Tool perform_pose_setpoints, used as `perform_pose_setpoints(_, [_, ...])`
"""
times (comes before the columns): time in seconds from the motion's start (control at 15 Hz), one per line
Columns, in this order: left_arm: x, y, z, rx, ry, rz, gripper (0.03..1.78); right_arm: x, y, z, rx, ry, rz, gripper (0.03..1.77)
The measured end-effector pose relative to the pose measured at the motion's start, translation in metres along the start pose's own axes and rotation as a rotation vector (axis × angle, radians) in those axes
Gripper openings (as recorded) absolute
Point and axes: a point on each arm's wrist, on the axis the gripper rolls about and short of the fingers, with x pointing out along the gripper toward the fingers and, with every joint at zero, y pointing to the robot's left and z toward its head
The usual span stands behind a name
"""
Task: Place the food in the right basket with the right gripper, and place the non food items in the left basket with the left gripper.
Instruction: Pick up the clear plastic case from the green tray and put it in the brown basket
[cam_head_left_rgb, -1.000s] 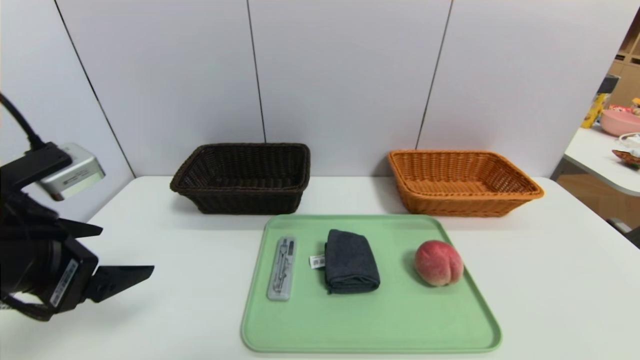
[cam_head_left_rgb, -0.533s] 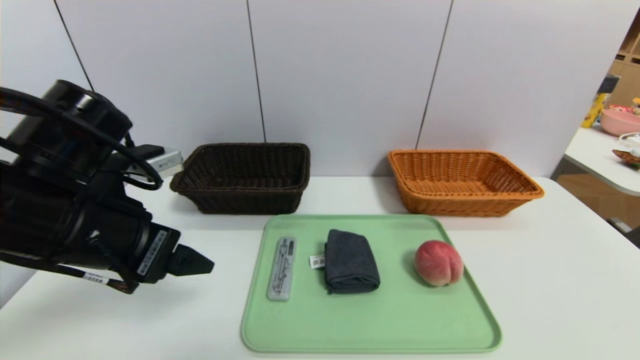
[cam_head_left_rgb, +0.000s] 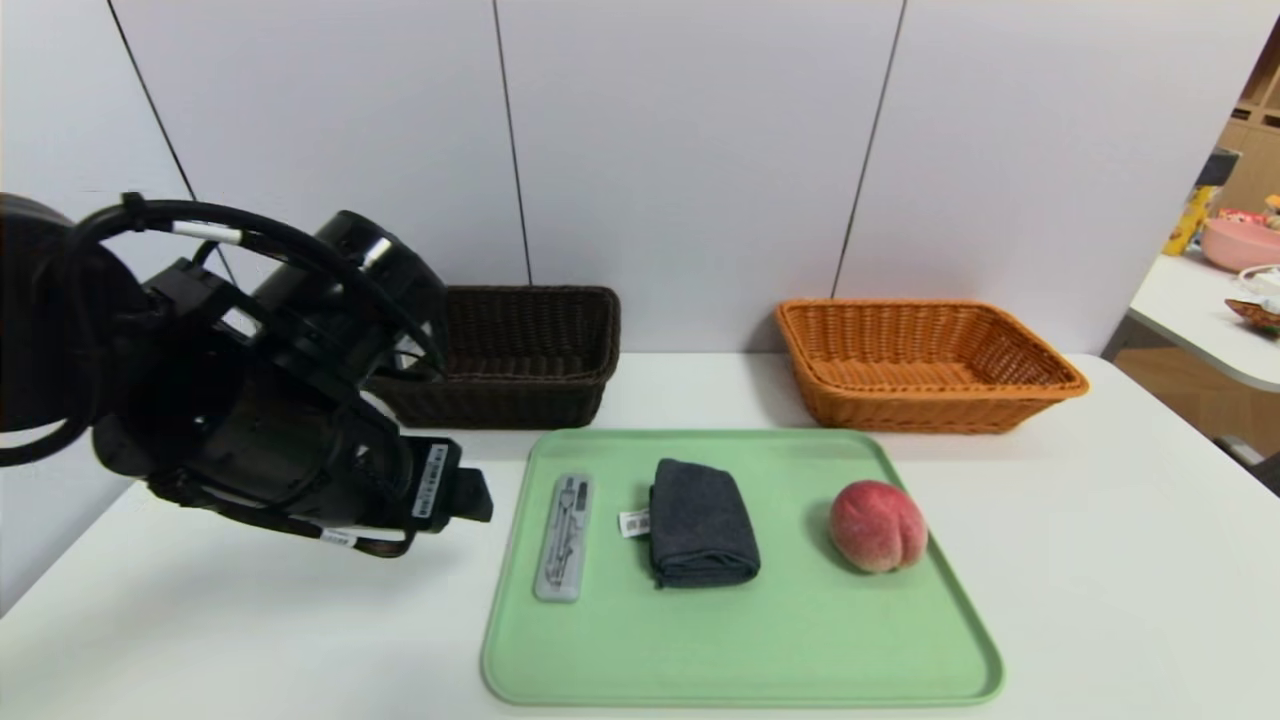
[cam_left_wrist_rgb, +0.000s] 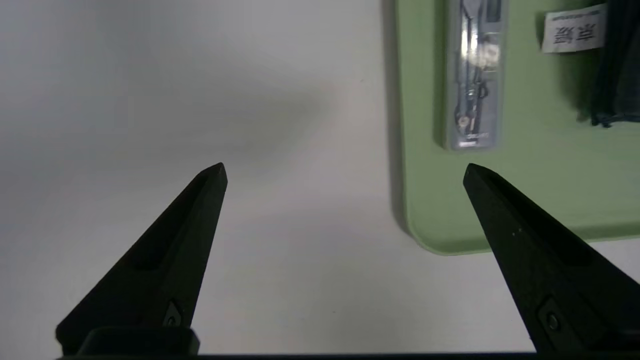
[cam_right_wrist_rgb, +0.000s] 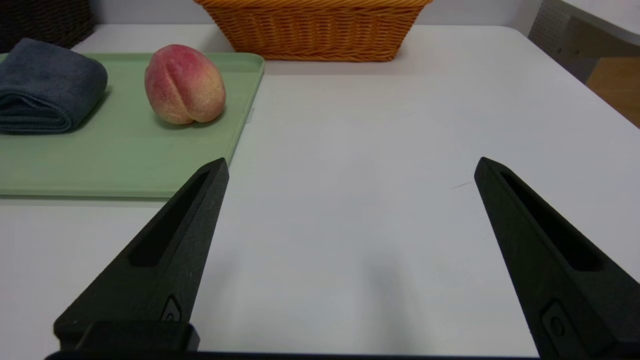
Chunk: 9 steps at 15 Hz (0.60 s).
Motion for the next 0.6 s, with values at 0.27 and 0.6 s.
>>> perform_pose_setpoints(0.27, [0.013,-0.041,0.0,0.003,-0.014,0.01,1.69,0.0,0.0,0.0,0.0,0.0,0.001,1.7])
perform_pose_setpoints(0.6, [0.031,-0.063,-0.005,0.081,0.017,0.017,1.69,0.0,0.0,0.0,0.0,0.0,0.0,1.7])
